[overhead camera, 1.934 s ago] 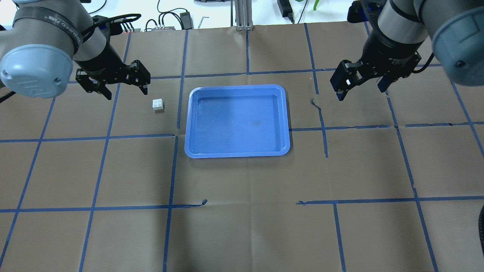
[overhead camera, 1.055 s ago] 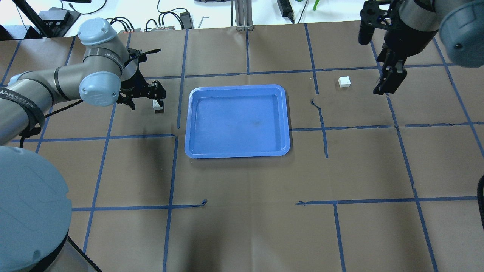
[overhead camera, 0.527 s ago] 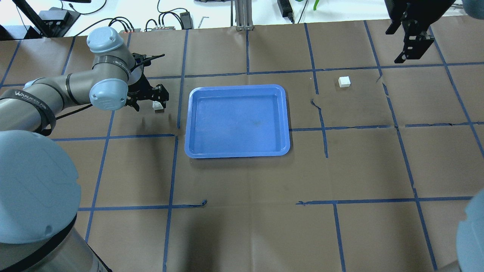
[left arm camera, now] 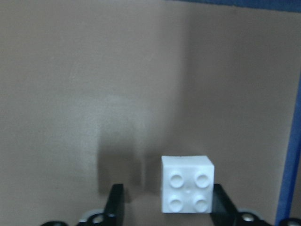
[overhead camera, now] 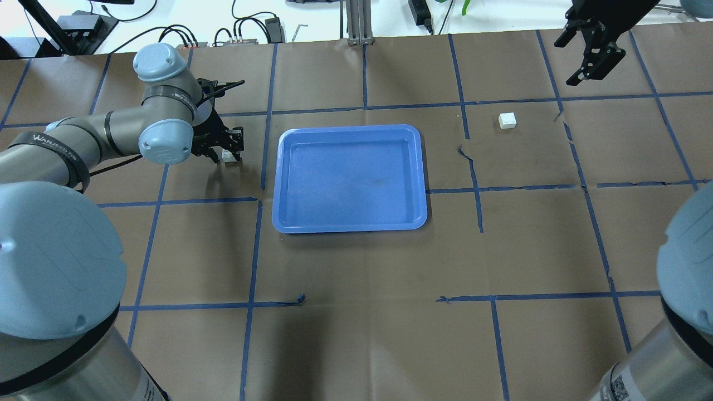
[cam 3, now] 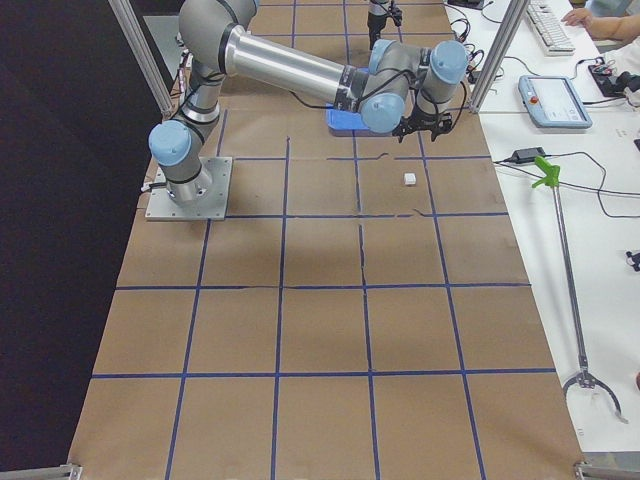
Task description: Assemble white blocks and place on blue tray
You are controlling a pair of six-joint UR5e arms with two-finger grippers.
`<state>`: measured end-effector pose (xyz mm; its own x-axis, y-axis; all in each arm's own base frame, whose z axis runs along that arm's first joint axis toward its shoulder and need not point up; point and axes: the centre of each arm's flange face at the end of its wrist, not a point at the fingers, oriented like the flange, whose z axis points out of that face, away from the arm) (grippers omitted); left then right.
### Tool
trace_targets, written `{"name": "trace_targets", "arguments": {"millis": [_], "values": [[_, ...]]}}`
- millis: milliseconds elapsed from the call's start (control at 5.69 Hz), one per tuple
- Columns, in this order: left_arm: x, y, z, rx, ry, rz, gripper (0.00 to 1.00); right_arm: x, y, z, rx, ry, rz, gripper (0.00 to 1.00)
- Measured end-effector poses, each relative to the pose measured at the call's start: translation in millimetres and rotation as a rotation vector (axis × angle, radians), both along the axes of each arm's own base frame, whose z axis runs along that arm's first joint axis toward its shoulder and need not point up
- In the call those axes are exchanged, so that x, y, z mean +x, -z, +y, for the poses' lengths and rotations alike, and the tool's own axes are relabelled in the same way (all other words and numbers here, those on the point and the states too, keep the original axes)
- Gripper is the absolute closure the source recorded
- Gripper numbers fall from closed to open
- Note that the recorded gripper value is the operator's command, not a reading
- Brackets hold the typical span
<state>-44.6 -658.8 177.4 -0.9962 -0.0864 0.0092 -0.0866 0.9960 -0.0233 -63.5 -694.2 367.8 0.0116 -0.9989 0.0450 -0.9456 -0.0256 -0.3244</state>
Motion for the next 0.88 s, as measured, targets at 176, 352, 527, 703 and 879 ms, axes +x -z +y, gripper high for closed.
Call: {"name": "trace_targets", "arguments": {"millis": [176,352,527,703,879], "values": [[0,-4,-1,-0.008,0.000,-0.002,1.00,-23,38,-5,-0.009,0.002,-0.143,0.00],[1,-11,-2,-0.020,0.004,-0.005,1.00,-38,76,-8,-0.017,0.013,-0.273,0.00],[-2,-25,-1,-0.041,0.034,-0.010,1.00,-44,115,-12,-0.017,0.005,-0.365,0.00],[-18,-44,5,-0.065,0.144,-0.015,1.00,-47,152,-16,-0.011,-0.022,-0.408,0.00],[-62,-59,19,-0.080,0.343,-0.023,1.00,-48,184,-19,-0.008,-0.050,-0.427,0.00]]}}
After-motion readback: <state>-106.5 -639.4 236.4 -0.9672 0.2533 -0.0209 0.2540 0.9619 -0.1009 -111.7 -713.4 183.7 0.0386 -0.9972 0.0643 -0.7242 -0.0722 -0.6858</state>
